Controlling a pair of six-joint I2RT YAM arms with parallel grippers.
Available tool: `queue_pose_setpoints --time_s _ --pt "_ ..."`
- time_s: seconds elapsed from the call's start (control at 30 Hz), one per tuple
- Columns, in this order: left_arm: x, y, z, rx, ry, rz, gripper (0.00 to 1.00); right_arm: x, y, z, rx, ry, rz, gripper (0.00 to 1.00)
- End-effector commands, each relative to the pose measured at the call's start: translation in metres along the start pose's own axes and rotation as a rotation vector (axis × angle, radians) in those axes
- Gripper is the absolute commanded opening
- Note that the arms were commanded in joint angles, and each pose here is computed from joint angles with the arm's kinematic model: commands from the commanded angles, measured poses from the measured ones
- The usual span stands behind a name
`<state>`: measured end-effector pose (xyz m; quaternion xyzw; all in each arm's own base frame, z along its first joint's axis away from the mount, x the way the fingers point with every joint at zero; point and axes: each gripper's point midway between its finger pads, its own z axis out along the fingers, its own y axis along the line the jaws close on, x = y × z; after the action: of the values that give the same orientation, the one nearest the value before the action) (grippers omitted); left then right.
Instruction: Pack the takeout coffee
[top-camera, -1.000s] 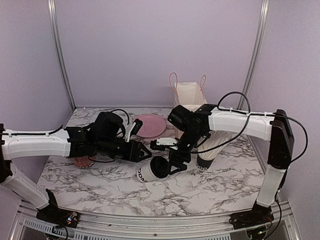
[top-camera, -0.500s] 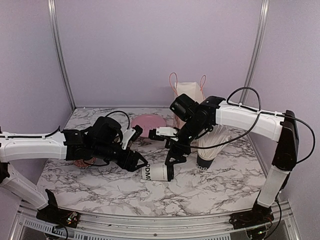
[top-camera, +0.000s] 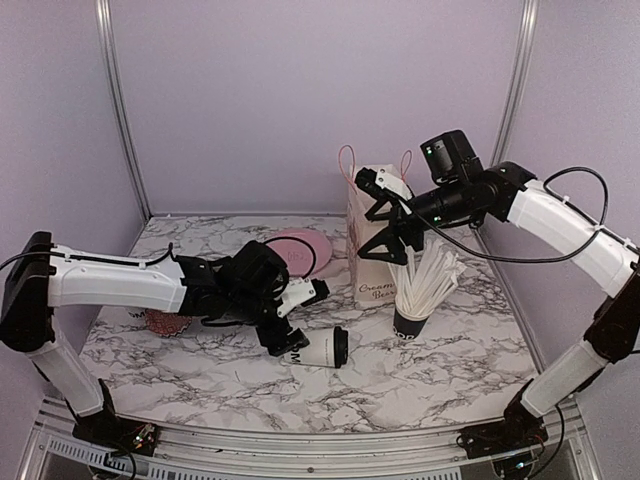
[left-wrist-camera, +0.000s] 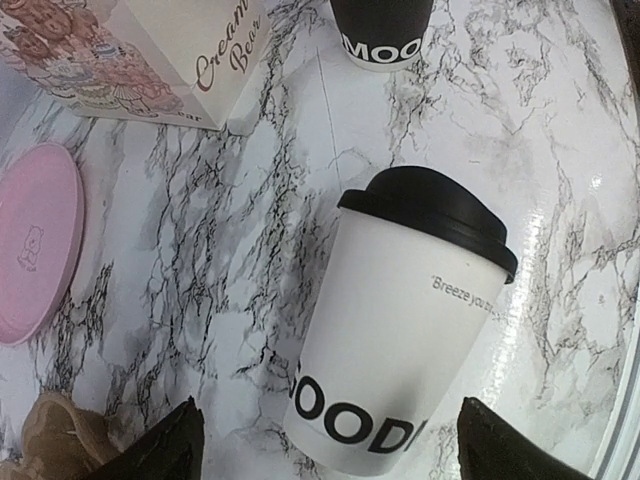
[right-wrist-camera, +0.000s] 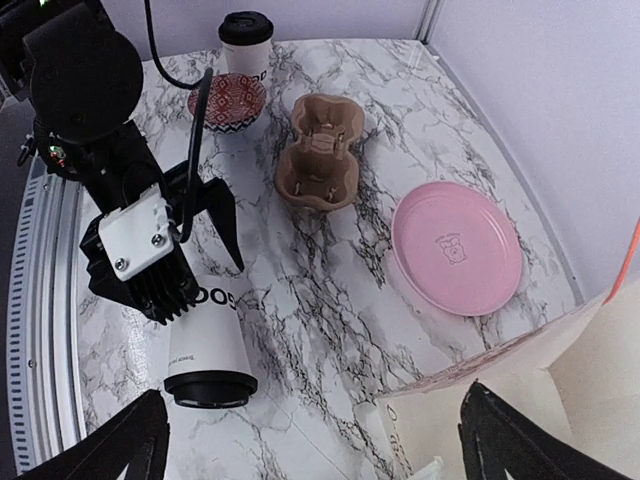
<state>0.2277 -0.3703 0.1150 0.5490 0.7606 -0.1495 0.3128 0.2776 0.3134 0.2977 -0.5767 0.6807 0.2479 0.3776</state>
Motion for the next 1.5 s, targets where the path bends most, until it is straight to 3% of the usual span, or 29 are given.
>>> queue_pose_setpoints --time_s 0.0,0.23,0.4,0.77,0.93,1.1,1.27,1.47 --pt "0.012 -0.016 0.016 0.114 0.11 0.129 0.88 -0.008 0.004 -0.01 -0.062 -0.07 0.043 0.99" --pt "0.042 -0.039 0.036 0.26 0.243 0.122 0.88 -0.003 0.013 -0.019 -0.047 -0.078 0.005 0.98" --pt "0.051 -0.043 0.056 0.286 0.307 0.112 0.82 0.001 0.019 -0.018 -0.077 -0.074 0.0 0.95" --pt "0.042 -0.05 0.053 0.284 0.287 0.106 0.68 0.006 0.022 -0.025 -0.057 -0.059 -0.018 0.91" --pt "0.007 -0.055 0.015 0.286 0.126 0.079 0.66 0.013 0.018 -0.025 -0.03 -0.029 -0.008 0.9" --pt "-0.04 -0.047 -0.029 0.222 -0.156 0.021 0.66 0.004 0.012 -0.027 -0.013 -0.036 -0.006 0.9" --pt "-0.078 -0.032 -0.065 0.134 -0.424 -0.021 0.68 -0.006 0.025 -0.013 -0.155 -0.076 0.05 0.9" --pt "-0.091 -0.028 -0.072 0.123 -0.486 -0.031 0.68 -0.017 0.053 0.006 -0.297 -0.079 0.056 0.92"
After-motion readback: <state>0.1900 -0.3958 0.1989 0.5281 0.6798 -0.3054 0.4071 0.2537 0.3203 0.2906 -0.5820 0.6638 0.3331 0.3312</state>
